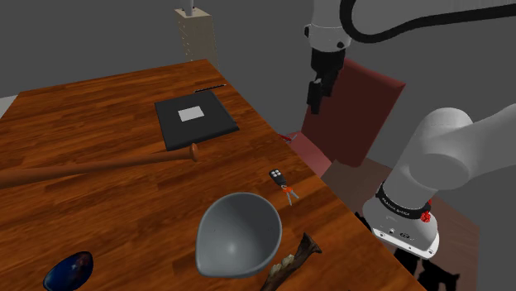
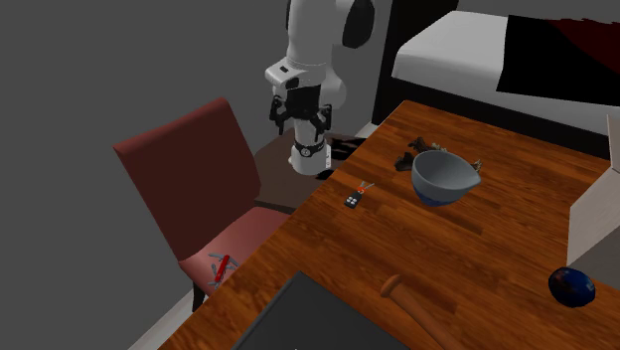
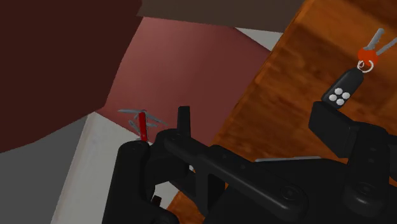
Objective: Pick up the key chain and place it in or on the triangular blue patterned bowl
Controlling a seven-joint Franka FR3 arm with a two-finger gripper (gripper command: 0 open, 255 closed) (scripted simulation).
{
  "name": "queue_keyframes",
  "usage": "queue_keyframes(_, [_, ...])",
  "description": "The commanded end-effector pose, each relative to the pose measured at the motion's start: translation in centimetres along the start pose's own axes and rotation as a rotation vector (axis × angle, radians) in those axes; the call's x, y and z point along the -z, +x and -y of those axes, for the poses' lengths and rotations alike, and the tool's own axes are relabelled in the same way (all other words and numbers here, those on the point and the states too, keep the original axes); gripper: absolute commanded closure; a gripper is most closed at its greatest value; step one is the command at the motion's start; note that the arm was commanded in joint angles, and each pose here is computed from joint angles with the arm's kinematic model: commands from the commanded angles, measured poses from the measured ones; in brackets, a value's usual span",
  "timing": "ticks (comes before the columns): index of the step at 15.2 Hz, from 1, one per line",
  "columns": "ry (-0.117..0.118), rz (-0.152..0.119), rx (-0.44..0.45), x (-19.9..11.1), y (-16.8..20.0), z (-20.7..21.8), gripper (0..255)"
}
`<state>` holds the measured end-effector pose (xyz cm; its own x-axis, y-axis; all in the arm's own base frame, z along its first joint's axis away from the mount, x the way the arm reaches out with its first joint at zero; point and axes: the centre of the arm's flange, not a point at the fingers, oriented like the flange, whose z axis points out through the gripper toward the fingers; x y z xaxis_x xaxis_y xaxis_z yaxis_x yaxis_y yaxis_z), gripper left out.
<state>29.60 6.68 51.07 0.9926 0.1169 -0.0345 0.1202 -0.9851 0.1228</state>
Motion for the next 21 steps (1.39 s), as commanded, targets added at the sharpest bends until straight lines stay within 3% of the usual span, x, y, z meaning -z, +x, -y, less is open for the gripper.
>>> queue_keyframes(1, [0.012,-0.007,-0.043,-1.4,-0.2,2.0,0])
queue_keyframes(16, [0.091,-0.062,-0.335,-11.3,0.9,17.8,0])
queue_keyframes(21, [0.091,-0.062,-0.335,-13.9,1.1,18.0,0])
